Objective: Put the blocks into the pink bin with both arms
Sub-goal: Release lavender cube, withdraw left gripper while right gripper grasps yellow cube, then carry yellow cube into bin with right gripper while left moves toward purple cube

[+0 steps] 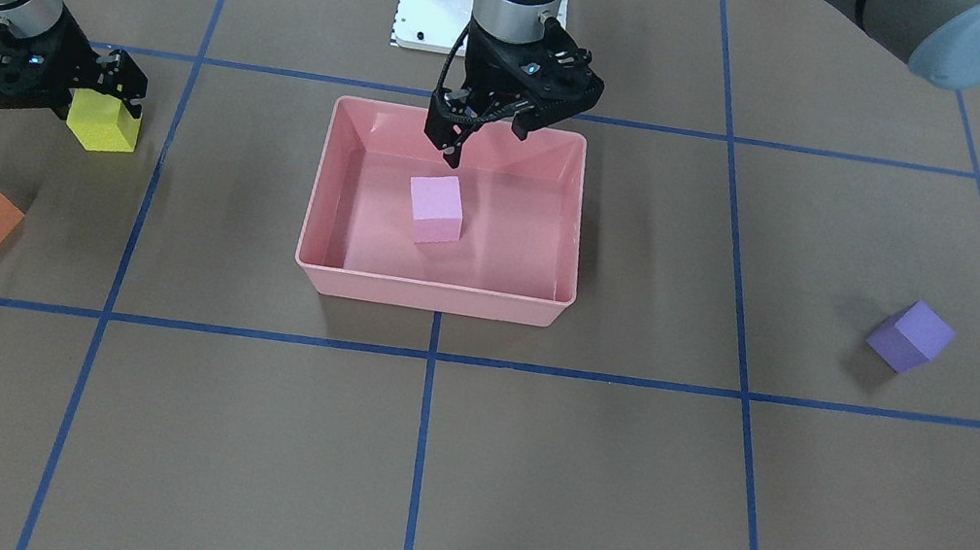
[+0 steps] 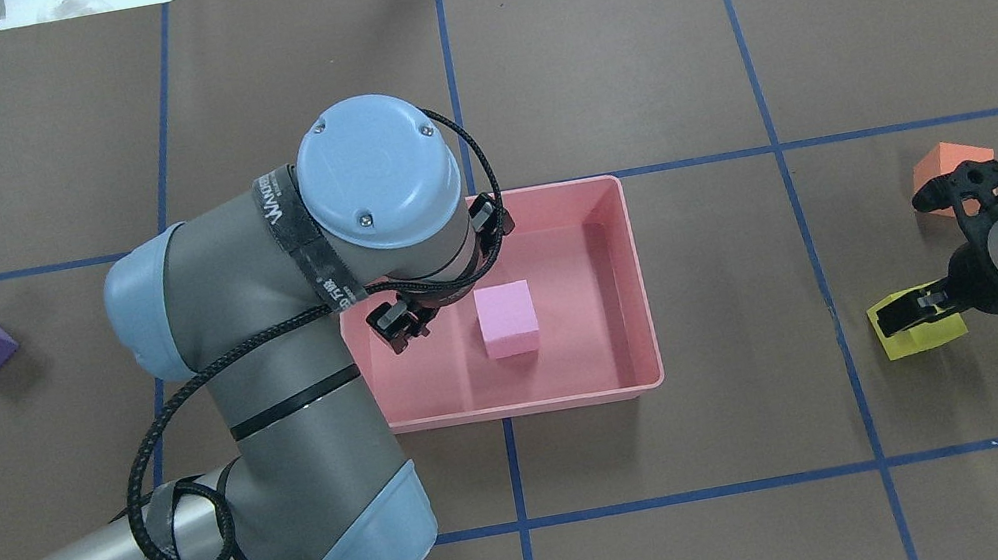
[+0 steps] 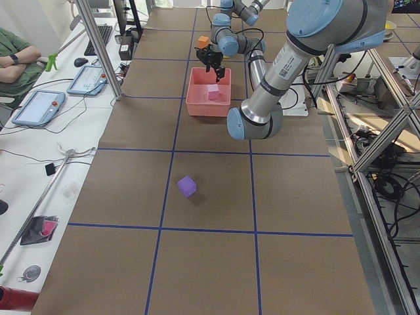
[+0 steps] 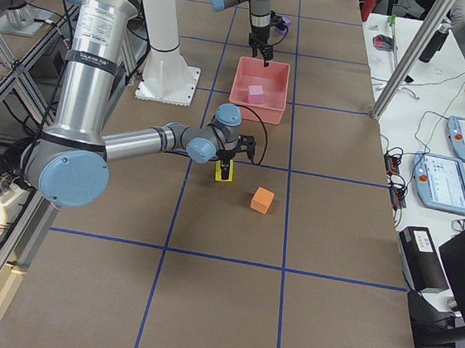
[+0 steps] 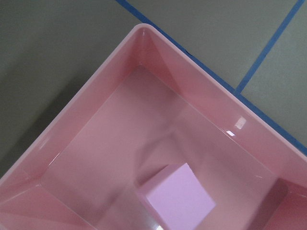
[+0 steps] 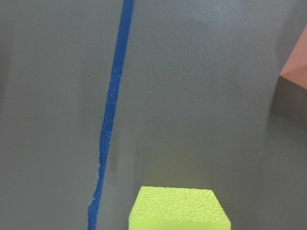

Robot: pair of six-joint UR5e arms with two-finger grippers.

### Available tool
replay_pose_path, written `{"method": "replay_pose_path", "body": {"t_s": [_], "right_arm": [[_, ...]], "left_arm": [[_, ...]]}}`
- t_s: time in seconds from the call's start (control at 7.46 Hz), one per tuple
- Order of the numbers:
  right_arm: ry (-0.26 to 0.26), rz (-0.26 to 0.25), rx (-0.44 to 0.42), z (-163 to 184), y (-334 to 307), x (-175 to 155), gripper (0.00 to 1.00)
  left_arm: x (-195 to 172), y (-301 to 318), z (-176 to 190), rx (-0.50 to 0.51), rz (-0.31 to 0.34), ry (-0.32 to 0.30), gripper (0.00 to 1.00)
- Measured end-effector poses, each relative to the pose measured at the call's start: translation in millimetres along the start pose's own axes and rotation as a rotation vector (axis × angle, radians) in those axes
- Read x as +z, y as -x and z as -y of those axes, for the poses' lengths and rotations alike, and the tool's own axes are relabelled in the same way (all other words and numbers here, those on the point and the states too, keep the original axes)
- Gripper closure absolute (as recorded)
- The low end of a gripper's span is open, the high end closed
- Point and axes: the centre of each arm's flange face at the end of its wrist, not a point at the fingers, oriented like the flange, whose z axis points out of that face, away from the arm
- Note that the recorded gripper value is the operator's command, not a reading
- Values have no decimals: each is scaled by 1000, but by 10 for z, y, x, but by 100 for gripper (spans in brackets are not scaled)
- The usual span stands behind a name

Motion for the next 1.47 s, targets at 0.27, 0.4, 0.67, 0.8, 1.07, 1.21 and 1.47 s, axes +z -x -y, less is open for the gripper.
{"method": "replay_pose_path", "body": {"t_s": [0.27, 0.4, 0.67, 0.8, 1.07, 1.21, 1.47], "right_arm": [[-7, 8, -2, 32, -3, -54, 100], [-25, 18, 6, 88, -28, -164, 100], [-47, 84, 32, 210, -60, -534, 100], [-51, 128, 48, 315, -48, -749, 100], [-49, 157, 88, 778, 400, -1255, 100], [-36, 141, 103, 1056, 820, -1542, 100], [-8, 65, 102, 1411, 1805, -1989, 100]], "left_arm": [[-22, 7, 27, 4, -4, -3, 0], [-55, 10, 58, 16, -10, -6, 0], [-199, 109, 198, 95, -19, -17, 0], [-287, 338, 389, 169, -5, -34, 0], [-359, 963, 1059, 345, 64, -86, 0], [-329, 1212, 1406, 410, 107, -96, 0], [-331, 1616, 2051, 510, 168, -91, 0]]}}
